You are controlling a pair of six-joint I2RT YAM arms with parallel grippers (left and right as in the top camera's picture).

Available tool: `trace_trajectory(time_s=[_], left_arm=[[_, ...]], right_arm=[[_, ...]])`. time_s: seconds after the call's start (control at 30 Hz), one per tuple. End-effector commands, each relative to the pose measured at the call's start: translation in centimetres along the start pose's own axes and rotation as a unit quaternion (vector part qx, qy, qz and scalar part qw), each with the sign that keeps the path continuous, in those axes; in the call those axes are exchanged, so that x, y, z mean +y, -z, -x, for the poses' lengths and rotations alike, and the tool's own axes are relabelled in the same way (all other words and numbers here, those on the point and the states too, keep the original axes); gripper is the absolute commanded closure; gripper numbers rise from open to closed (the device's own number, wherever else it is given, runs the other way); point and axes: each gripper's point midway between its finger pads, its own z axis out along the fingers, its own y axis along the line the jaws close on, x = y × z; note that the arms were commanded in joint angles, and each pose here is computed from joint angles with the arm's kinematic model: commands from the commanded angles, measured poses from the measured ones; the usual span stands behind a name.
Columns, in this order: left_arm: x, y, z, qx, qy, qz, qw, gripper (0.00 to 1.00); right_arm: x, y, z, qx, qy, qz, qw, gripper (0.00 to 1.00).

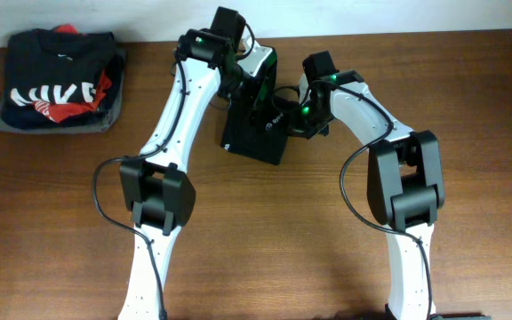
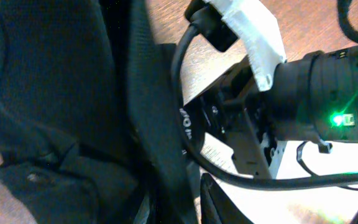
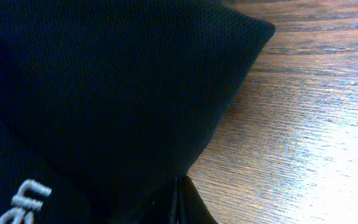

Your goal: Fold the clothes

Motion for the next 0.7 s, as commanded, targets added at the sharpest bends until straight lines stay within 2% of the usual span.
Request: trace_trajectory(time_s=[0.0,0.53,0.67], left_arm=[[-0.5,-0.1,0.5,-0.007,-0.016,0.002,1.000,0.75],[-1.6,-0.2,0.3,-0.004,-0.012,-0.024,1.000,0.75],[-1.3,0.2,0.7,-0.011,-0.012,-0.020,1.000,0.76]], right_arm=[[-1.1,-0.8,-0.1,0.007,-0.017,-0.008,1.000,0.96],[-5.1,1.6,2.0,-0.009,-0.073,0.032,0.997,0.96],[-4.9,3.7,3.1,-0.020,-0.076,0.070,0.994,0.96]])
